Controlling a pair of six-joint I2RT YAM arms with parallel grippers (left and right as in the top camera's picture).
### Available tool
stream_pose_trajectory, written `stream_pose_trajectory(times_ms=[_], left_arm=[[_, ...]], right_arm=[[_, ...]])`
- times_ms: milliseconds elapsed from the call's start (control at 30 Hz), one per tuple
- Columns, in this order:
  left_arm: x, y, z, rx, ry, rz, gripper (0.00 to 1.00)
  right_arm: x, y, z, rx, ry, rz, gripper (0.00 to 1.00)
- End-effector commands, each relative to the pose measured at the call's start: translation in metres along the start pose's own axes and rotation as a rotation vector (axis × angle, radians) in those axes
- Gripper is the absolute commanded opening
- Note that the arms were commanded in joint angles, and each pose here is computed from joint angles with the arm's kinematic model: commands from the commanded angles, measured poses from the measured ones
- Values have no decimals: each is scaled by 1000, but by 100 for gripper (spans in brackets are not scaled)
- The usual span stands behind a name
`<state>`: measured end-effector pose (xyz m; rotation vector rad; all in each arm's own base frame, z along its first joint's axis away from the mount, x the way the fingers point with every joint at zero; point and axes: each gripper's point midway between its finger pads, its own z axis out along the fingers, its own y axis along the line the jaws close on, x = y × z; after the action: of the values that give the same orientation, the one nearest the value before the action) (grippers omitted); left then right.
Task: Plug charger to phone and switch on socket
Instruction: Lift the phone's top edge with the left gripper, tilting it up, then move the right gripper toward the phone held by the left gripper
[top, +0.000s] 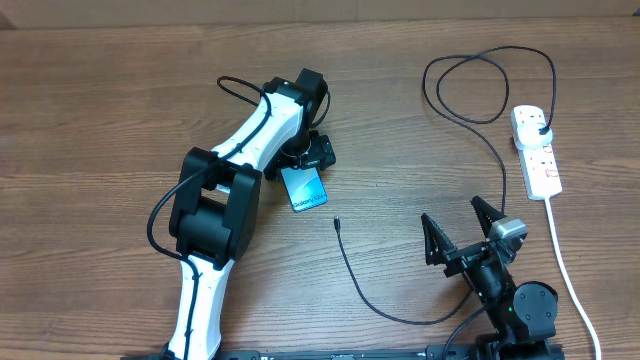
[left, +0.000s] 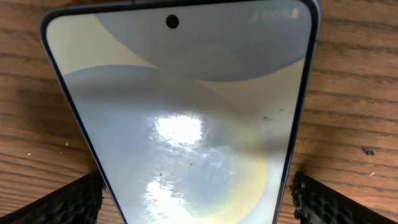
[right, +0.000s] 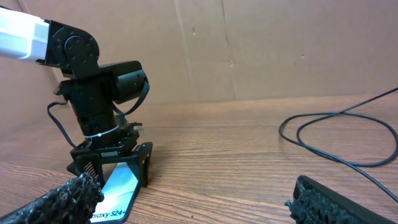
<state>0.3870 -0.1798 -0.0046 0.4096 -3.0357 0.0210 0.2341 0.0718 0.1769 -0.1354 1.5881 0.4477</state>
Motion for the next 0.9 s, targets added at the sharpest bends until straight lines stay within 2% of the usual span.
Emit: stream_pose_trajectory(times_ms=[0, 467, 600, 700, 867], left_arm=[[32, 7, 64, -67, 147, -1, 100], [32, 7, 64, -67, 147, 5, 100], [32, 7, 64, -65, 148, 21, 100], [32, 7, 64, -65, 147, 21, 100], [32, 7, 64, -65, 148, 21, 100]], right_arm=[[2, -1, 0, 4, -3, -5, 100], [-2, 0, 0, -1, -21, -9, 100], [-2, 19, -1, -112, -12, -11, 100], [-3, 21, -2, -119, 1, 27, 100], [-39, 24, -10, -88, -44, 35, 100]])
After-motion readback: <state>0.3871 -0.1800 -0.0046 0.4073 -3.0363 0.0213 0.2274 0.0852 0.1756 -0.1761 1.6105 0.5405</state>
